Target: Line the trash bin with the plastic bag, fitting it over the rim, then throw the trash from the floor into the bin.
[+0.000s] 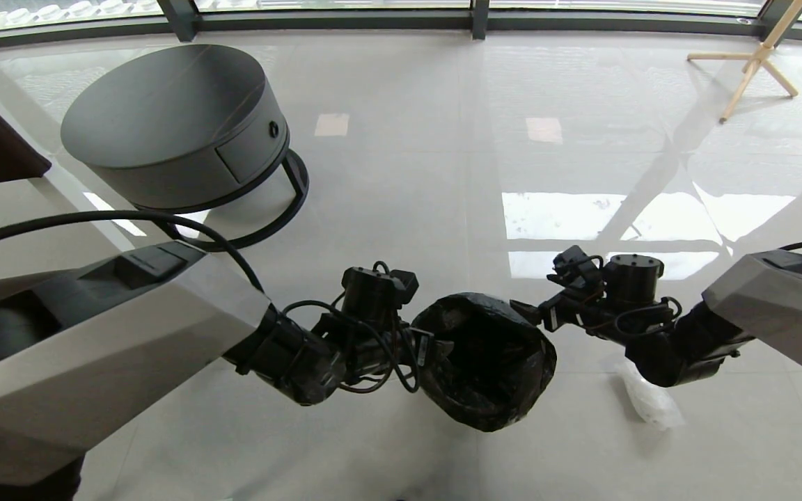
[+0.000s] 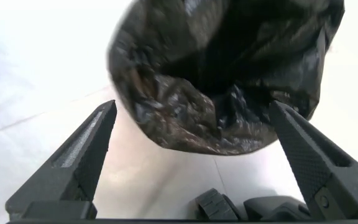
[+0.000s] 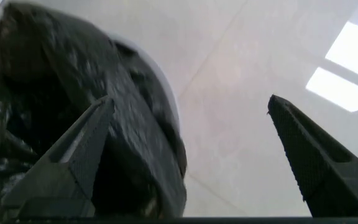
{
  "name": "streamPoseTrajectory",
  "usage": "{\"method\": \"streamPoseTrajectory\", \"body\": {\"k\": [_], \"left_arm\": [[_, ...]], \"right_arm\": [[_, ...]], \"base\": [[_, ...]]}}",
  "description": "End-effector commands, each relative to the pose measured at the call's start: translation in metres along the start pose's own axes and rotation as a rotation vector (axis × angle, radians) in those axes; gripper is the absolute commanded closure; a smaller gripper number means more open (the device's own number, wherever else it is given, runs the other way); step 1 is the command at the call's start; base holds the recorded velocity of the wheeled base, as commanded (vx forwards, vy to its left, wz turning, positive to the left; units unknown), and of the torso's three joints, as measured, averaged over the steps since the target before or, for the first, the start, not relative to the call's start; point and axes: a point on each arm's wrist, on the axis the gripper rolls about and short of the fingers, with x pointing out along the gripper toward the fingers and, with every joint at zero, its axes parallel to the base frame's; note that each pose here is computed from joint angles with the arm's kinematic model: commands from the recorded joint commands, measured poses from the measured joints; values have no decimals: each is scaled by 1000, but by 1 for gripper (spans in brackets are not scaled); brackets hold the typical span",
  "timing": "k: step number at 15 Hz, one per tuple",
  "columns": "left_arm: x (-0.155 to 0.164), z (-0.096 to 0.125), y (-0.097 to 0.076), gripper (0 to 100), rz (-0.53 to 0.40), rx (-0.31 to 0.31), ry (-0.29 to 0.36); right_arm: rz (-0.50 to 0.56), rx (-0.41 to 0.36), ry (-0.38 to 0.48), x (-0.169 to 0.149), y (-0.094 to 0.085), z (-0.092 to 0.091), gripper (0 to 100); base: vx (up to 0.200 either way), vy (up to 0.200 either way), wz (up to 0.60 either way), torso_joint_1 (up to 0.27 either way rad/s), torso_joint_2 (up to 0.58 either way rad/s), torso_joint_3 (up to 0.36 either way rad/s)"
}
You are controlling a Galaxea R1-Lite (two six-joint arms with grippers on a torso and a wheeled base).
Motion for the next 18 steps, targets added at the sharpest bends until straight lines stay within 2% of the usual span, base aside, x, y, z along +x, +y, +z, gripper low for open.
{"method": "streamPoseTrajectory", "body": {"k": [1,3,6,8,9,10,12,14,16,18], "left_arm": [[-12,10,5,0,9,-9,-30],[-14,12,7,0,14,-12,-35],[-20,18,6,0,13,-8,-57],[-22,14,9,0,-11,21,-106],[-25,6,13,0,-116,76,-177],[-29,-1,16,0,-189,124,-217],[-27,-9,19,0,-81,157,-156],[-27,-9,17,0,-80,163,-141],[-33,-5,13,0,-91,163,-87],[-32,-5,13,0,-95,161,-87]], "right_arm": [[30,-39,-40,13,11,21,0],[43,-69,-36,26,13,25,0],[-8,-70,-5,35,18,28,0],[-30,-57,6,35,18,26,0],[-34,-51,16,34,20,23,0],[-31,-50,19,35,22,23,0],[-28,-52,14,35,24,26,0],[-16,-61,17,37,28,30,0],[-16,-77,22,37,27,32,0],[-21,-128,21,35,25,35,0]], "base": [[0,0,0,0,0,0],[0,0,0,0,0,0],[0,0,0,0,0,0],[0,0,0,0,0,0],[0,0,0,0,0,0],[0,0,0,0,0,0],[0,0,0,0,0,0],[100,0,0,4,1,1],[200,0,0,0,7,2],[100,0,0,1,4,-1]]}}
